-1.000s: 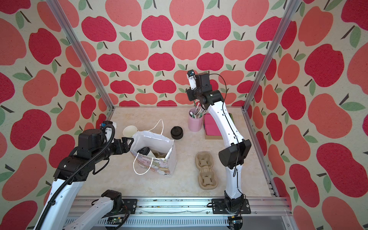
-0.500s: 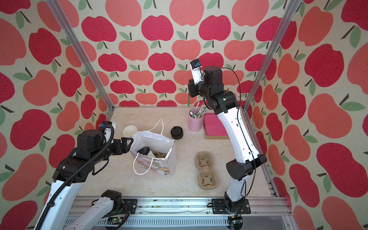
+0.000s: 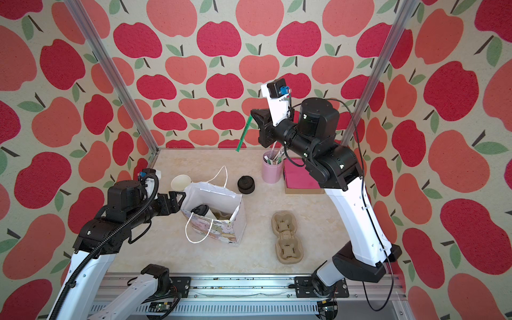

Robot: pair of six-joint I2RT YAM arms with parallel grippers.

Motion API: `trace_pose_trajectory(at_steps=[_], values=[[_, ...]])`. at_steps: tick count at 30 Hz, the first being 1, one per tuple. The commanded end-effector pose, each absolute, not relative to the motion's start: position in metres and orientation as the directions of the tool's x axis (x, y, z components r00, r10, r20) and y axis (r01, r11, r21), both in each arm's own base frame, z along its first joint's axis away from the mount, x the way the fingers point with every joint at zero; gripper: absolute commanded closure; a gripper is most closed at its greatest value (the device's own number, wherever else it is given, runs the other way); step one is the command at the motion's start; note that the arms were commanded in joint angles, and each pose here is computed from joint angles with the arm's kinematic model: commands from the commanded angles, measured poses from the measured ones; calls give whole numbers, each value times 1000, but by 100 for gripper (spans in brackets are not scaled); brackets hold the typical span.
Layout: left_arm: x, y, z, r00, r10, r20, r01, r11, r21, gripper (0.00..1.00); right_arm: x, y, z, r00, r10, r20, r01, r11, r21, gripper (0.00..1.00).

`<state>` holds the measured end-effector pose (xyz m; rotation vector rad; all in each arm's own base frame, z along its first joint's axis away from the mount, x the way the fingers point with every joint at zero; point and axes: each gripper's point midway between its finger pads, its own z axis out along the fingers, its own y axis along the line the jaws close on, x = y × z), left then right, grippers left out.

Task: Pack a coffee takeout order
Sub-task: Place the straw in the takeout bag.

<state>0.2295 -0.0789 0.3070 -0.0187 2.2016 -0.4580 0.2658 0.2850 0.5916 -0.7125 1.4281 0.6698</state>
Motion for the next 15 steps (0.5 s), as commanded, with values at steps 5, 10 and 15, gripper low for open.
trace_pose_trajectory(at_steps=[5, 10, 15], values=[[233, -75, 312, -604, -223, -765, 110, 927, -357, 14, 217, 315, 591, -12, 21, -1000, -874, 486, 20, 100], [234, -73, 313, -593, -232, -771, 103, 928, -358, 12, 198, 336, 572, -47, -22, -999, -898, 438, 33, 100], [231, -71, 317, -582, -237, -778, 100, 929, -357, 9, 186, 361, 545, -84, -66, -994, -920, 387, 52, 100]])
